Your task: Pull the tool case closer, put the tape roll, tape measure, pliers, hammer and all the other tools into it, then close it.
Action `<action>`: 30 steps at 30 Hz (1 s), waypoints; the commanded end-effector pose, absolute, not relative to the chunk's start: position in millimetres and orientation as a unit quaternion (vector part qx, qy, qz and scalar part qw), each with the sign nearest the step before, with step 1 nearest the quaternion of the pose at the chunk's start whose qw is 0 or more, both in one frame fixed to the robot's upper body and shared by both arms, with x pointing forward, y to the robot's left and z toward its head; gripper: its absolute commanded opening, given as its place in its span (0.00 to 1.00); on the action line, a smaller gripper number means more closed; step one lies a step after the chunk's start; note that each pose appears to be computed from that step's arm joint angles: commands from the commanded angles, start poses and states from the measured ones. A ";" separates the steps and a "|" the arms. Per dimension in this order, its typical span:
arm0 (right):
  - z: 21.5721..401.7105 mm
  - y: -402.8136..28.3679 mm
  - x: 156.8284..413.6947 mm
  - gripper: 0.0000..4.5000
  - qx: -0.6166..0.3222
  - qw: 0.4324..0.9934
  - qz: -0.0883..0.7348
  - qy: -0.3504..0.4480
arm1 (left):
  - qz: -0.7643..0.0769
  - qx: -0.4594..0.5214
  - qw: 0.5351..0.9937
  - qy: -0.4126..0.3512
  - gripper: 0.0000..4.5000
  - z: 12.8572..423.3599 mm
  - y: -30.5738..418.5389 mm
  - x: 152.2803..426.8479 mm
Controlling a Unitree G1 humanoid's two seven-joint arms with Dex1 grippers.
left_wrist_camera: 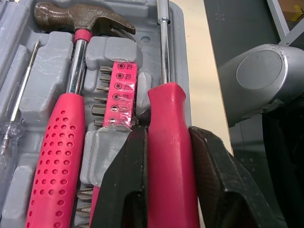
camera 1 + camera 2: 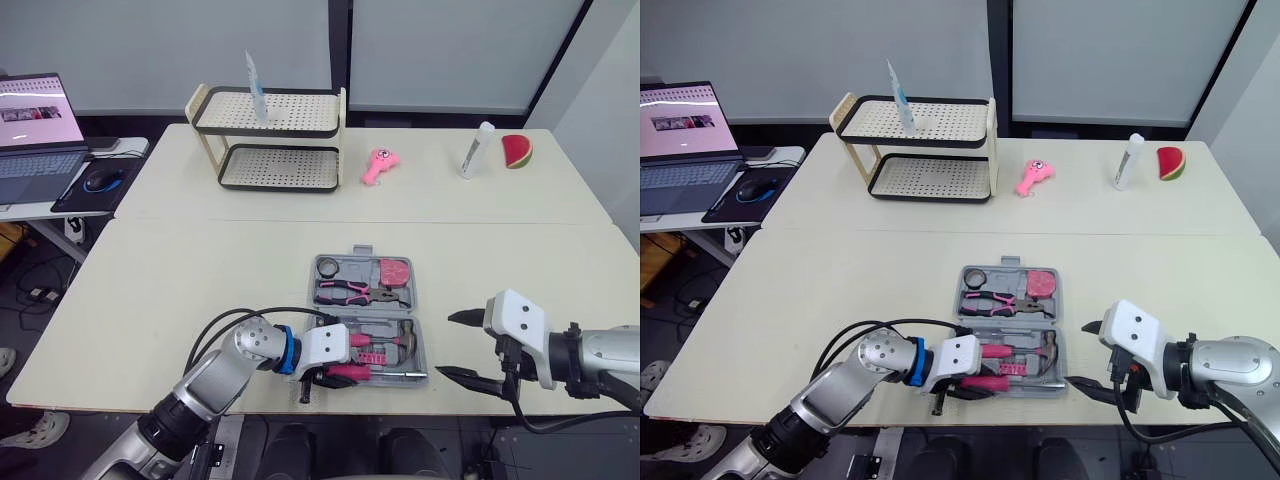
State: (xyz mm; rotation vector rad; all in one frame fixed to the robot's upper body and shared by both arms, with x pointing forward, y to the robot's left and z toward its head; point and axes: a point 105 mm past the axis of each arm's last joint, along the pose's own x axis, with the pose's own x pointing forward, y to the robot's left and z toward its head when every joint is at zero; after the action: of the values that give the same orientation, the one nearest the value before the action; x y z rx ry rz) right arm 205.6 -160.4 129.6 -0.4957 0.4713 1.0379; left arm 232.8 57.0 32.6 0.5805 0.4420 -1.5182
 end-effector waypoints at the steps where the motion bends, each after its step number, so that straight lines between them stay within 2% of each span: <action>1: 136.4 -153.5 202.9 1.00 -0.243 0.809 0.495 0.204 | -0.675 0.263 0.664 0.187 0.20 33.8 53.8 232.2; 8: 136.7 -153.1 202.4 1.00 -0.242 0.809 0.495 0.204 | -0.668 0.253 0.677 0.177 0.20 44.7 57.3 235.1; 15: 136.6 -153.3 201.7 1.00 -0.241 0.809 0.494 0.206 | -0.650 0.290 0.686 0.151 0.20 67.9 71.4 236.5; 22: 136.0 -152.8 203.4 1.00 -0.245 0.807 0.497 0.206 | -0.650 0.334 0.666 0.148 0.20 57.0 73.2 234.2; 30: 134.3 -153.4 201.8 1.00 -0.250 0.802 0.500 0.211 | -0.652 0.339 0.660 0.156 0.20 46.3 68.1 235.2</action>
State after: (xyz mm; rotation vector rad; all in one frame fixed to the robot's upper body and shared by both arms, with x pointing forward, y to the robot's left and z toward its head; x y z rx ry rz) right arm 204.5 -157.4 130.2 -0.5088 0.4718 1.0432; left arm 235.6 74.6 41.2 0.7508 0.3935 -1.4613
